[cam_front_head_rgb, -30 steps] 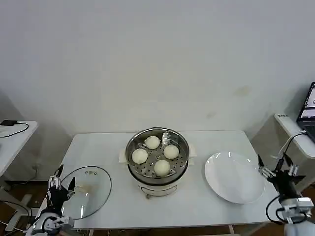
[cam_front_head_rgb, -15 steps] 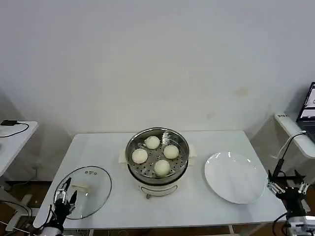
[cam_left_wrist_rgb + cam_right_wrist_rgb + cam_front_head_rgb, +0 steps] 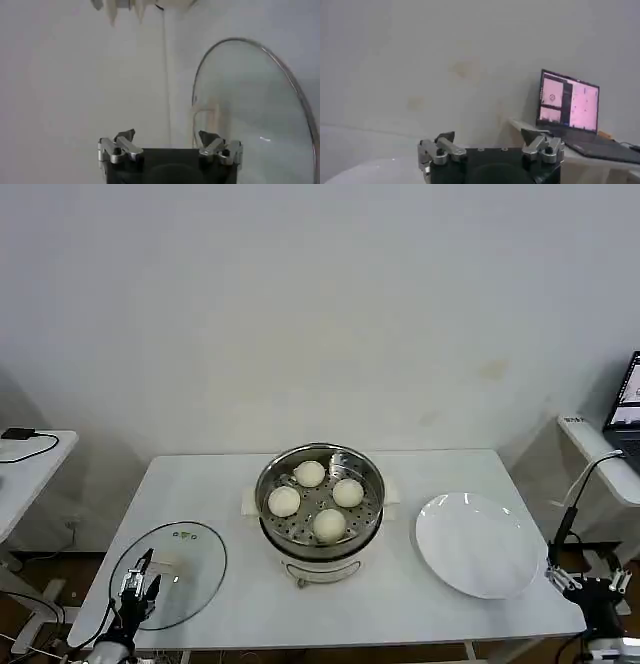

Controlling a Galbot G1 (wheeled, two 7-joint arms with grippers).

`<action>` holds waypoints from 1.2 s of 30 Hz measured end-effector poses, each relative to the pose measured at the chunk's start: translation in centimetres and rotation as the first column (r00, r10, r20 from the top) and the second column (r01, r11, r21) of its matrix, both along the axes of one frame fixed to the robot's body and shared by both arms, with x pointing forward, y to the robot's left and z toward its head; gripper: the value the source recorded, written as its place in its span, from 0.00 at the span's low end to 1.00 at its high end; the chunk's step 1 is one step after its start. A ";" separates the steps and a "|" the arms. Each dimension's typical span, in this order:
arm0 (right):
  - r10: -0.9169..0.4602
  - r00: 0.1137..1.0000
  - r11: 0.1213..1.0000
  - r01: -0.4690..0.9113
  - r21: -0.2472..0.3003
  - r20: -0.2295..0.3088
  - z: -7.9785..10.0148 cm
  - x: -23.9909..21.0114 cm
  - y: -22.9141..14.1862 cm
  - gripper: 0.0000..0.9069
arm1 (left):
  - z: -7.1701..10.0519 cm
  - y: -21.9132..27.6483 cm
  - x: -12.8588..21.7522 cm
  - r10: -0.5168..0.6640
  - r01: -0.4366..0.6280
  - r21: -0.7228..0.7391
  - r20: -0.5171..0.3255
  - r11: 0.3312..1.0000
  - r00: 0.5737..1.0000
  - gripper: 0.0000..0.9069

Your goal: Take steamed baozi put them in steamer then cover it.

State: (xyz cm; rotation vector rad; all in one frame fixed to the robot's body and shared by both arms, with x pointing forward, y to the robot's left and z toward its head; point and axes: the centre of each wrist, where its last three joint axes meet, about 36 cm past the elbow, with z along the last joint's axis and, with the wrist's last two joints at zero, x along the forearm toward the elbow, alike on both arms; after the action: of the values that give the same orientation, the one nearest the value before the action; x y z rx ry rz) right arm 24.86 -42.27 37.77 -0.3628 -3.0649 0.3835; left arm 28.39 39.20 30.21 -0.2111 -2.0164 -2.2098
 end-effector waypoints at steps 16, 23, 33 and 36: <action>-0.010 1.000 1.000 0.010 -0.002 -0.009 -0.4 -1.1 0.1 1.00 | -0.9 0.3 3.6 0.006 -0.006 0.035 0.009 0.999 1.000 1.00; -0.015 1.000 1.000 0.015 -0.007 -0.012 -0.4 -1.3 -0.1 1.00 | -1.4 0.1 5.1 0.011 -0.011 0.030 0.023 0.999 1.000 0.00; -0.011 1.000 1.000 0.011 0.000 -0.010 -0.5 -1.2 0.1 1.00 | -2.0 0.1 5.7 0.013 -0.013 0.018 0.033 1.000 0.999 0.00; -0.009 1.000 1.000 0.009 -0.001 -0.009 -0.5 -1.1 0.2 1.00 | -2.0 0.1 5.6 0.008 -0.009 0.014 0.045 1.000 0.999 0.00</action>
State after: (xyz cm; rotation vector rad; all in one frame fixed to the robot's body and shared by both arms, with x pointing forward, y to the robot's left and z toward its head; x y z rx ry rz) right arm 23.75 -42.06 37.29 -0.3745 -3.0536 0.3851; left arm 34.02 39.35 28.19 -0.1525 -2.0192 -2.2425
